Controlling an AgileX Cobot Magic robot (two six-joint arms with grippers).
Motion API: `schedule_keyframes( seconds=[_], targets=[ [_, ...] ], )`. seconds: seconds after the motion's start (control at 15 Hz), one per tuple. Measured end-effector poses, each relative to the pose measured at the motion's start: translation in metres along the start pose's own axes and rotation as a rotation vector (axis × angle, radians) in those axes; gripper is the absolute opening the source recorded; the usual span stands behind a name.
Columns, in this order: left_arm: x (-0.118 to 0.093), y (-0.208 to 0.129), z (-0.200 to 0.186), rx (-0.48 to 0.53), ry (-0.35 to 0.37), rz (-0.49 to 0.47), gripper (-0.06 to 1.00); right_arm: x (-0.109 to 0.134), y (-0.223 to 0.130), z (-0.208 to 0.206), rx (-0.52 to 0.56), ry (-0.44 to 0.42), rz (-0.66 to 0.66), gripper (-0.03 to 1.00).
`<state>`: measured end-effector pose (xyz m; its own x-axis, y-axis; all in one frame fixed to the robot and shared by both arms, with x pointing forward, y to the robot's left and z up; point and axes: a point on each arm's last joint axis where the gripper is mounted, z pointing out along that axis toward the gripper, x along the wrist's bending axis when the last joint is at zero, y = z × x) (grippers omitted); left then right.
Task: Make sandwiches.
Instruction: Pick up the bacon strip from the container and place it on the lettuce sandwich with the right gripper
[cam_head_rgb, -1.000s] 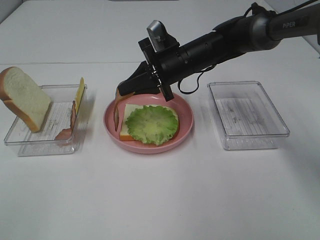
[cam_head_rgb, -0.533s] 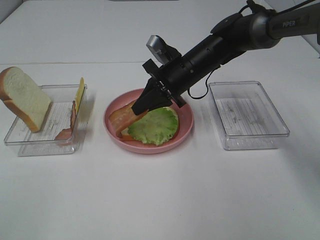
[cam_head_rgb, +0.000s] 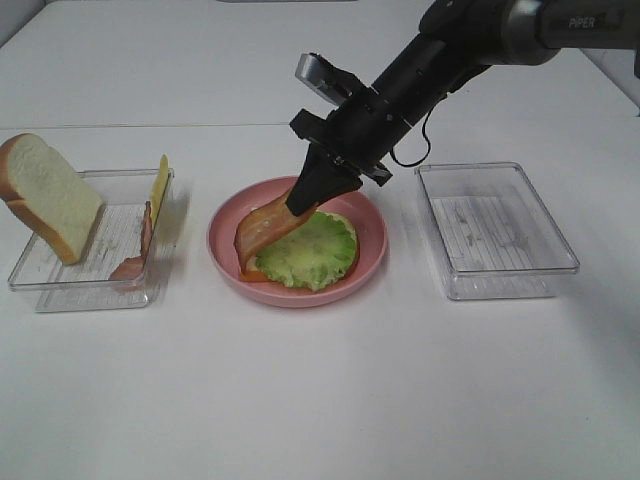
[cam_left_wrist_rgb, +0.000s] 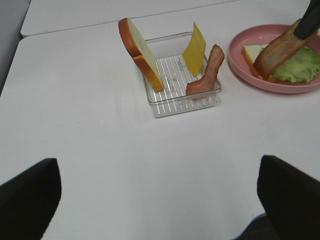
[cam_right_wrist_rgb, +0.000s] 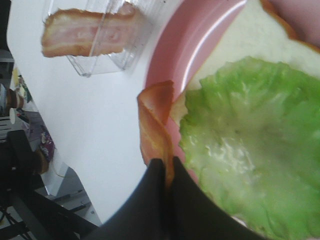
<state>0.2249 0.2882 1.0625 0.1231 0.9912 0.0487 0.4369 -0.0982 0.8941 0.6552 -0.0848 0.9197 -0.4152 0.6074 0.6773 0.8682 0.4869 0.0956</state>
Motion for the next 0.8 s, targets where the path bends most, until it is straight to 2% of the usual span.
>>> schedule_keyframes(
  seconds=[0.2,0.4,0.8],
  targets=[
    [0.0000,0.0000,0.0000,0.000,0.000,0.000,0.99,-0.0076,-0.0039,-0.0003,0.042,-0.084,-0.006,0.02],
    [0.0000,0.0000,0.0000,0.000,0.000,0.000,0.99,-0.0115,-0.0058,-0.0007,0.063,-0.127,0.001,0.02],
    [0.0000,0.0000,0.0000,0.000,0.000,0.000,0.99,-0.0121,-0.0057,-0.0008,0.062,-0.135,0.017,0.02]
  ],
)
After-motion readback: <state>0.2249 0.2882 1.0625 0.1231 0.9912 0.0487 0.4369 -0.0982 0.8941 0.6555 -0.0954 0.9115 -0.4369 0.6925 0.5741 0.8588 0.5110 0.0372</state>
